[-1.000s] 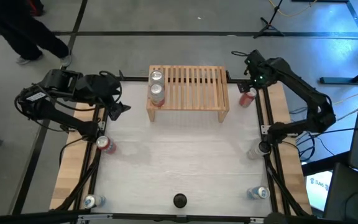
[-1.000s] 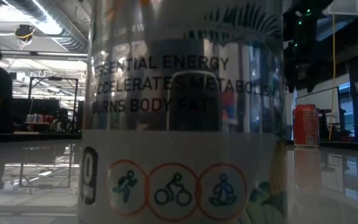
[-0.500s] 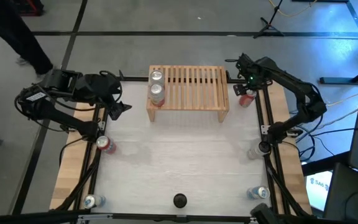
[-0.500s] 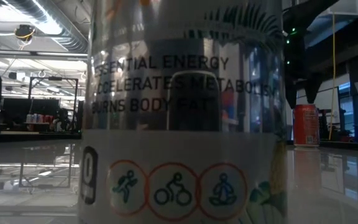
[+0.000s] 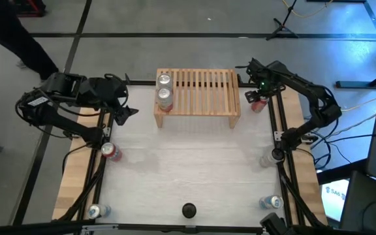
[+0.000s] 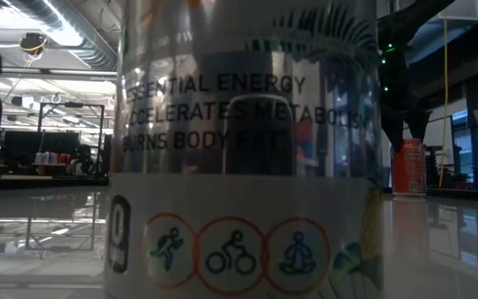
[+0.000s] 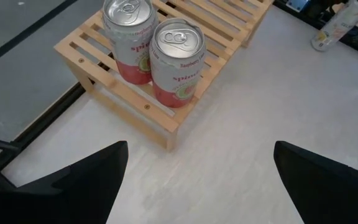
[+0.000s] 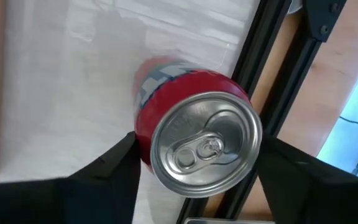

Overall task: Place canned beverage on shelf
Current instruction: Put the top orange soda can on the shelf

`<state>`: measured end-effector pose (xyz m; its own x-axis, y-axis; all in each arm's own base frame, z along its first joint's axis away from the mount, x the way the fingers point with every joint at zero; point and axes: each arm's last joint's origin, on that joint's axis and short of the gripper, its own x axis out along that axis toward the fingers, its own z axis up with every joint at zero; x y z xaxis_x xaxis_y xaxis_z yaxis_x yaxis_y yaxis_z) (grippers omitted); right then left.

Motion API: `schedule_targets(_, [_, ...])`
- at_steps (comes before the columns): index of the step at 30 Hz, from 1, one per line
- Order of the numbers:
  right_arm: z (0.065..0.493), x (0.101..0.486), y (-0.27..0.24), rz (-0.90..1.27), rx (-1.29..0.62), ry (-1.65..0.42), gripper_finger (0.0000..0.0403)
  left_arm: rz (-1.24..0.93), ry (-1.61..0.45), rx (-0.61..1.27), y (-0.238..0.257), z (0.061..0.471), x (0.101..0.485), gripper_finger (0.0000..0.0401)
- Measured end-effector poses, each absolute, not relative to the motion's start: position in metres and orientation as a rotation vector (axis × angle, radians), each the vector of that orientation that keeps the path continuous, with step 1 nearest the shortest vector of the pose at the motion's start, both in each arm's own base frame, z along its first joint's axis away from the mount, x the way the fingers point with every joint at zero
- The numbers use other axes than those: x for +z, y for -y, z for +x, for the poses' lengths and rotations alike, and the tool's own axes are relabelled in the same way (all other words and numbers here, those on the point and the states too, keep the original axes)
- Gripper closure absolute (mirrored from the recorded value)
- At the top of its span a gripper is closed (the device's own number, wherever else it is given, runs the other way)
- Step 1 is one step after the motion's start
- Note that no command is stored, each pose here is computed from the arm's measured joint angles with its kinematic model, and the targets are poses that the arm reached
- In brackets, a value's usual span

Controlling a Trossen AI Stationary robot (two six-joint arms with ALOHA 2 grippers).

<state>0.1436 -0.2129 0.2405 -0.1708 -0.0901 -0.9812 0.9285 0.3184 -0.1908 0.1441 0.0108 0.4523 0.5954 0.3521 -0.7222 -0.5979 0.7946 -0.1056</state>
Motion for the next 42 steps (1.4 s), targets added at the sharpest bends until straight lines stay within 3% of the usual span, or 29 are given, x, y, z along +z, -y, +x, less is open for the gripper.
schedule_targets(5, [0.141,0.249,0.208,0.798,-1.086,-1.413,0.0161,-0.352,-0.751,0.563,-0.011,0.144,0.452,0.0007])
schedule_targets(10, [0.130,0.282,0.188,0.797,-0.998,-1.358,0.0161,-0.354,-0.754,0.556,-0.011,0.144,0.452,0.0007])
schedule_targets(25, [0.129,0.334,0.073,0.678,-0.644,-1.316,0.0162,-0.364,-0.762,0.537,-0.010,0.144,0.452,0.0007])
schedule_targets(42, [0.209,0.328,-0.002,0.422,-0.118,-1.148,0.0162,-0.378,-0.771,0.511,-0.009,0.144,0.452,0.0007])
